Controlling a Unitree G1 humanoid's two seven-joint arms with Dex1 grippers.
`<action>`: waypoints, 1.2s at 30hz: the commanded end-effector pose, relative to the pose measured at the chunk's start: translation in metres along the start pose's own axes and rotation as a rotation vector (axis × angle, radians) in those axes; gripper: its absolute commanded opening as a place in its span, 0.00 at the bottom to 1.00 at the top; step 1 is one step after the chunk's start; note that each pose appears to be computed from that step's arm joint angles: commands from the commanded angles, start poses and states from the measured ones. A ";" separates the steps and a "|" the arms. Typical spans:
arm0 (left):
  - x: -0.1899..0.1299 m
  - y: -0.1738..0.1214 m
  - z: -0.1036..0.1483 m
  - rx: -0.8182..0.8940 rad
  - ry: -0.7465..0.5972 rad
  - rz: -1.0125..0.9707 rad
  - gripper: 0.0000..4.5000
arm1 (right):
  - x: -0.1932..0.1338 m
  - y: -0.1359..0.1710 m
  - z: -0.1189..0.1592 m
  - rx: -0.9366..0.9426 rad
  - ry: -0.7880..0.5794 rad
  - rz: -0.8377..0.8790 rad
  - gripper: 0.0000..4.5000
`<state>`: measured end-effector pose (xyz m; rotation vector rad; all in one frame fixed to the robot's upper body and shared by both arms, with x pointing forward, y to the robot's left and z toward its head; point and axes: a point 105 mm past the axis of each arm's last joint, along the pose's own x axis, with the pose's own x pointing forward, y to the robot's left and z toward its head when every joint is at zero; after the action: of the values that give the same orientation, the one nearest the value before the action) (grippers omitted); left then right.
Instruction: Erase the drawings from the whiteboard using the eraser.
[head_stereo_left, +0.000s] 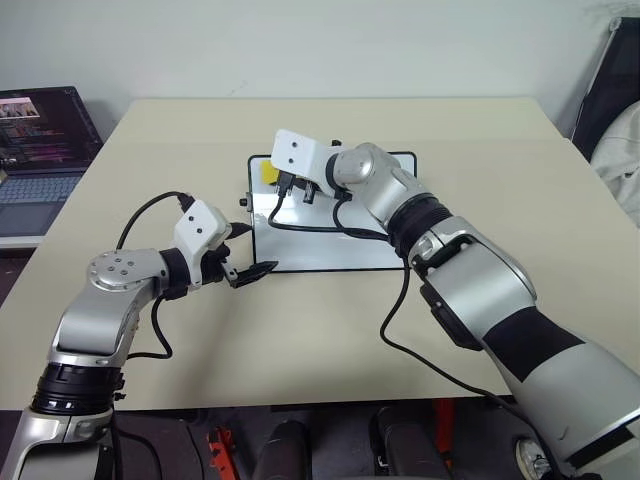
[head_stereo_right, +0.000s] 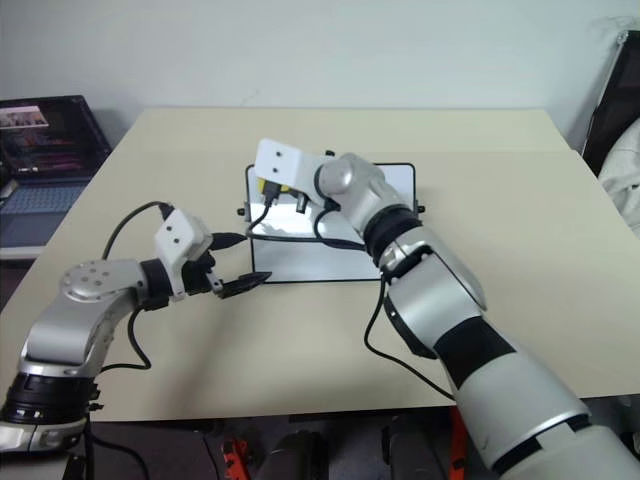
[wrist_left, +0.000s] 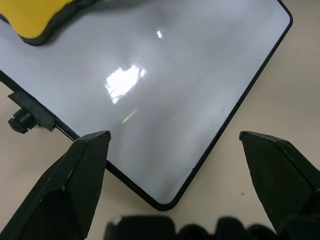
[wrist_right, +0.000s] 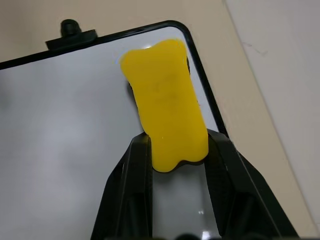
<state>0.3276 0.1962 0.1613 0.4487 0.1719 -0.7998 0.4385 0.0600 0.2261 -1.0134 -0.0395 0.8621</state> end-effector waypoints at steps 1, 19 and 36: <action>-0.002 0.002 0.010 0.036 -0.029 0.011 1.00 | 0.001 0.011 -0.001 -0.044 0.026 0.089 0.24; -0.003 0.001 0.010 0.035 -0.035 0.021 1.00 | 0.001 0.021 -0.013 -0.063 0.074 0.148 0.24; -0.002 -0.002 0.010 0.031 -0.039 0.024 1.00 | 0.000 0.020 -0.008 0.113 0.056 0.164 0.24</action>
<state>0.3271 0.1950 0.1587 0.4401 0.1691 -0.7892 0.4318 0.0597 0.2108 -0.9632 0.1065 0.9512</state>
